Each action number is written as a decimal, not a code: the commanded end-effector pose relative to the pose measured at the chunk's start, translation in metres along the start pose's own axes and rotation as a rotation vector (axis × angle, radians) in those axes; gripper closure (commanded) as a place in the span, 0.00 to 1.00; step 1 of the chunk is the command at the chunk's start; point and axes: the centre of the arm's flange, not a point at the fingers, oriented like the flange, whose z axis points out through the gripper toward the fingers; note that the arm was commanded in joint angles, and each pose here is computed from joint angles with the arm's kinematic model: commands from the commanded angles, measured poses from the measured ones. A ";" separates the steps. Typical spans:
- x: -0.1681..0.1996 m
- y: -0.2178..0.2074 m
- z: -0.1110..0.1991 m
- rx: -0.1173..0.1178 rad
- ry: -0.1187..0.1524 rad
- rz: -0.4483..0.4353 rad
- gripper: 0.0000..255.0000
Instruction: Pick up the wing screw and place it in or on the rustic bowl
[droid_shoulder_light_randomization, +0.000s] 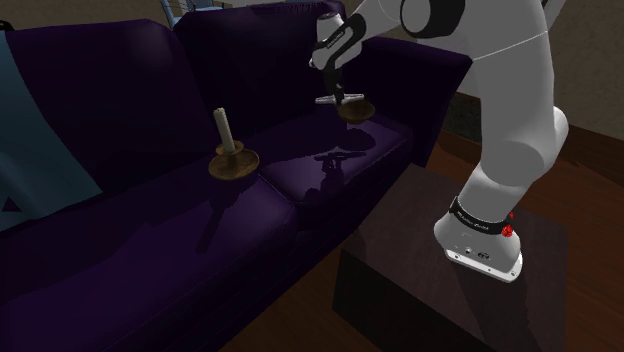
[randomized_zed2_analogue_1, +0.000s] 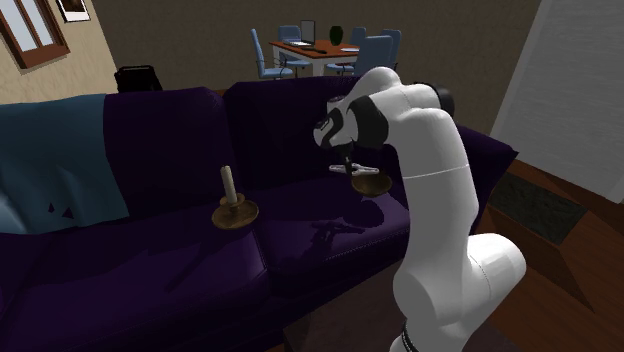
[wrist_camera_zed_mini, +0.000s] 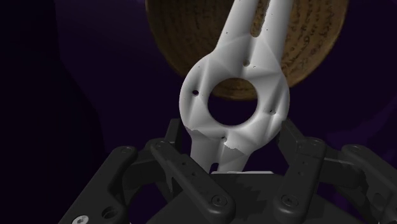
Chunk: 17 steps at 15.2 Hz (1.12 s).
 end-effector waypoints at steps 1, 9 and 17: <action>-0.003 0.002 -0.010 0.000 0.000 0.000 1.00; -0.012 0.007 -0.051 0.000 0.000 0.000 1.00; -0.079 0.001 -0.052 0.000 0.000 0.000 1.00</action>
